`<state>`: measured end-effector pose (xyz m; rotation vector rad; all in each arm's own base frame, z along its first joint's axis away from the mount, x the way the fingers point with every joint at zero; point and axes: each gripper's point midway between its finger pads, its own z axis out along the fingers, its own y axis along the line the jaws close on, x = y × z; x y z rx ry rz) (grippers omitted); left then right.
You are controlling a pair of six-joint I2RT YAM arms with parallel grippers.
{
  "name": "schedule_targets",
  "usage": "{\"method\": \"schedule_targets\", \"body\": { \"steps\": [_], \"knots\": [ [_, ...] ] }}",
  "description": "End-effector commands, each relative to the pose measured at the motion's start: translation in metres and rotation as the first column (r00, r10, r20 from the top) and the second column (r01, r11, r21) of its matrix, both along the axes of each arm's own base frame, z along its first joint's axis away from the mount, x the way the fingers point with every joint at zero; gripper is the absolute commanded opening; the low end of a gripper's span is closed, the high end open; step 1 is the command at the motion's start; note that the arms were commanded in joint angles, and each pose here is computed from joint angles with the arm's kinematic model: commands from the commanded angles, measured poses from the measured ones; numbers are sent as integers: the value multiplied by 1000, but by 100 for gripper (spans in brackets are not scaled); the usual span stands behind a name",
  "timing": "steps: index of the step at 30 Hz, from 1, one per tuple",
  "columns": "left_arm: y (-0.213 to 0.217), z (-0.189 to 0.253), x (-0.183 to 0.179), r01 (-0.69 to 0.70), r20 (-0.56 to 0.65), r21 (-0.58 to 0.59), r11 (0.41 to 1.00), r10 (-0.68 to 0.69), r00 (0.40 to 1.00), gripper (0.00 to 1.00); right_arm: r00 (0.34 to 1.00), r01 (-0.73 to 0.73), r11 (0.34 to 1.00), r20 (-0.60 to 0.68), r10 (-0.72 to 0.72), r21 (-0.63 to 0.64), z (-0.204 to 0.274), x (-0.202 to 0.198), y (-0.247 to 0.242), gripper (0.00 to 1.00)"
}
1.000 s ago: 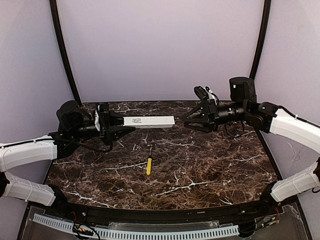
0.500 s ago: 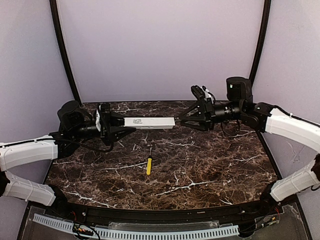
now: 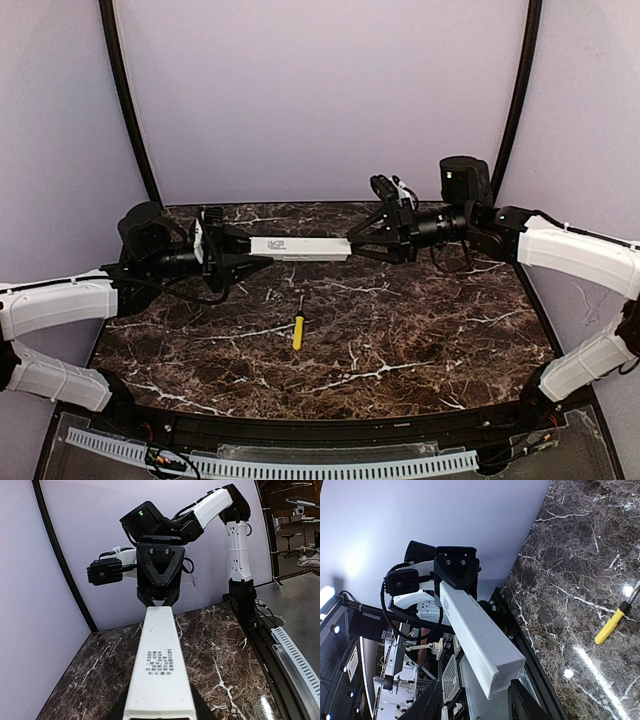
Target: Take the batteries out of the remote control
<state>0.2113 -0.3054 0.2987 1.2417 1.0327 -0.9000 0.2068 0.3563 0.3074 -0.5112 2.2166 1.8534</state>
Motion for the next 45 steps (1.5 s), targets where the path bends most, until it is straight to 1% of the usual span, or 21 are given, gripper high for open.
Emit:
{"method": "schedule_targets", "body": {
  "steps": [1,9,21,40,45],
  "knots": [
    [0,17,-4,24,36,-39,999,-23,999,0,999,-32,998,36,30,47,18,-4,7,44],
    [-1,17,-3,27,27,-39,999,-25,999,0,998,-37,998,43,34,54,21,-7,10,41],
    [-1,13,-2,22,30,-25,999,-21,999,0,998,-38,997,55,35,63,27,-9,9,33],
    [-1,10,1,4,36,-9,1000,-4,999,0,997,-31,998,70,27,63,35,-10,6,26],
    [-2,8,2,0,37,1,1000,0,999,0,997,-30,998,73,26,61,36,-10,6,22]
  ]
}}
